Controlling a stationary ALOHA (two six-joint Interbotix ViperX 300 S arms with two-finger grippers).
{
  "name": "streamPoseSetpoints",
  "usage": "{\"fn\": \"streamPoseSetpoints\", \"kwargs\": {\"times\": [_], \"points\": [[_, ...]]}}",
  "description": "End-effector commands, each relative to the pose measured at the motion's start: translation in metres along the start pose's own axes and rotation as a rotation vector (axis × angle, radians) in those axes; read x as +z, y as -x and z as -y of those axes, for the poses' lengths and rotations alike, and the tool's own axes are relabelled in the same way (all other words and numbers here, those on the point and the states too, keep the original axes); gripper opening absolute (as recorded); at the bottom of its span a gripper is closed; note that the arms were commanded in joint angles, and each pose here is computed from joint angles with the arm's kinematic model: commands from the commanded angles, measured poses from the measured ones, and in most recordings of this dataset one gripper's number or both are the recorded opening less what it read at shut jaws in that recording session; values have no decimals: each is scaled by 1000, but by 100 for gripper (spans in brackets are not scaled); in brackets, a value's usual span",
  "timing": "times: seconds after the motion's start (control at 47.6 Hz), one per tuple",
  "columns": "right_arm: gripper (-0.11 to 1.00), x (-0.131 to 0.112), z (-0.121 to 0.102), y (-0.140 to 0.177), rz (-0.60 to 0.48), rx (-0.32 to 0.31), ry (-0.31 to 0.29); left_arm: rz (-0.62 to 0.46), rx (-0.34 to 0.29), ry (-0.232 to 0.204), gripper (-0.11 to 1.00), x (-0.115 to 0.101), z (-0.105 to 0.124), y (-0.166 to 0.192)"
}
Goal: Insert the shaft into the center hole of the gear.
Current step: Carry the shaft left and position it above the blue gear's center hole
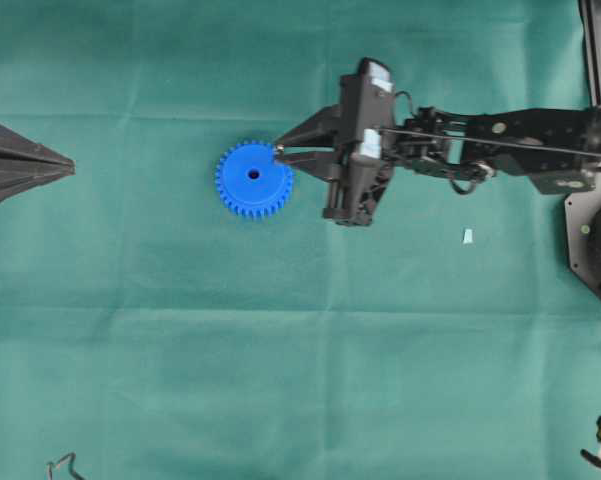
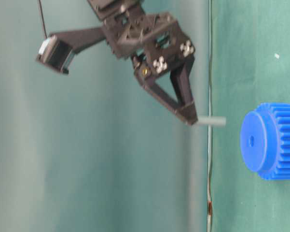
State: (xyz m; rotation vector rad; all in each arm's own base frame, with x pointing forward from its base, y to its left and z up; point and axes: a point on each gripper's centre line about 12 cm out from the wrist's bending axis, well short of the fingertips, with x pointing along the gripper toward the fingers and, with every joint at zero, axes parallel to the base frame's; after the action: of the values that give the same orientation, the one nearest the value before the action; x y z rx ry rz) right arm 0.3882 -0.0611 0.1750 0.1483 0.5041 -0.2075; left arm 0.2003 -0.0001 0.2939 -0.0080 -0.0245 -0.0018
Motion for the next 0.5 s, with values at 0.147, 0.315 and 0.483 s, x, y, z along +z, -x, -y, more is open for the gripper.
{"fn": "streamPoseSetpoints", "kwargs": {"times": [0.147,0.315,0.483], "points": [[20,20,-4,-3,48,9,-2,23,1,-2,0,9,0,-2],[20,16,-3,-5,41,7,-7,21,1,-2,0,9,0,-3],[20,10,-3,-15,32,3,-9,21,1,-2,0,9,0,-3]]}}
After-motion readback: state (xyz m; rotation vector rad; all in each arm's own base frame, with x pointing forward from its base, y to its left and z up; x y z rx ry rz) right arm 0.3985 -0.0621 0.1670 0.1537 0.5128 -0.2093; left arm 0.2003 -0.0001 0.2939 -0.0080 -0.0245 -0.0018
